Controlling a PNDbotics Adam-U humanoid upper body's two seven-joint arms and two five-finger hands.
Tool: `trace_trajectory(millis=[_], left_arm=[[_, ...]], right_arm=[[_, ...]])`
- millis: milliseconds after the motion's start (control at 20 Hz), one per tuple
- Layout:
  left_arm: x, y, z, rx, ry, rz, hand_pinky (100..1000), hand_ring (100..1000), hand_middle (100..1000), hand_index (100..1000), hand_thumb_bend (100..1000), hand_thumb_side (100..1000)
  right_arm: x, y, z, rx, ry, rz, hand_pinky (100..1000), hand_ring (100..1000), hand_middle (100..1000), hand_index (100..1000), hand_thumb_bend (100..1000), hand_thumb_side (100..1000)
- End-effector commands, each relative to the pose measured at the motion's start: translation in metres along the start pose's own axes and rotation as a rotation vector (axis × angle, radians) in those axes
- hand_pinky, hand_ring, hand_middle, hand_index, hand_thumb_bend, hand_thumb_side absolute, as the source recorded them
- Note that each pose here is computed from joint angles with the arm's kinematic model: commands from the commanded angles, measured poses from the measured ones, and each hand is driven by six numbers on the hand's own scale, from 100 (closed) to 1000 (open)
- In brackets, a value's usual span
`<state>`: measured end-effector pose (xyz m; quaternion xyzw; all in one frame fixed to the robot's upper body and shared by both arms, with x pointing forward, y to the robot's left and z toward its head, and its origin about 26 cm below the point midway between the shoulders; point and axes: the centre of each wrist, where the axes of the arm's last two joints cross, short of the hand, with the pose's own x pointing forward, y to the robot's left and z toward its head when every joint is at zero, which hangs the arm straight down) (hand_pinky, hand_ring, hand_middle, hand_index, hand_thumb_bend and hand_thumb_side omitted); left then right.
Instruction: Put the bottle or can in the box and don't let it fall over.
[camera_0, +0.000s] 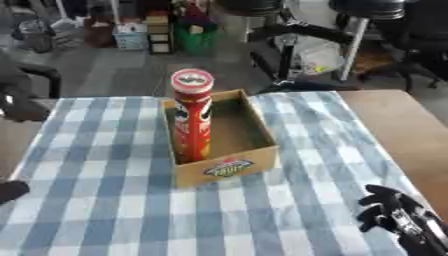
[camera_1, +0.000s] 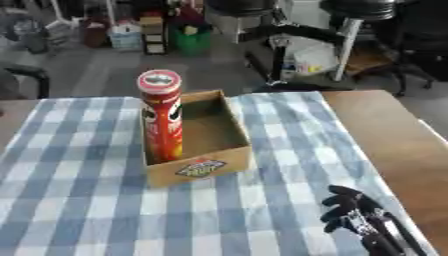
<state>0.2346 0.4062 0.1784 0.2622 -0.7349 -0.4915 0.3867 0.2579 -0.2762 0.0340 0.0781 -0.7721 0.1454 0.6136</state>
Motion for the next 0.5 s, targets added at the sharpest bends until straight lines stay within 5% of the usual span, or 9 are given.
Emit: trace_trajectory(millis=[50, 500], left_arm=[[0.003, -0.012, 0.005, 0.103, 0.064, 0.069, 633, 709, 765, 853, 363, 585], [0.007, -0.049, 0.002, 0.228, 0.196, 0.339, 591, 672, 742, 829, 318, 596]], right_arm=[[0.006, -0.001, 0.0, -0.006, -0.02, 0.016, 508, 577, 635, 829, 100, 664], [0.005, 0.0, 0.002, -0.016, -0.018, 0.008, 507, 577, 635, 829, 100, 662]])
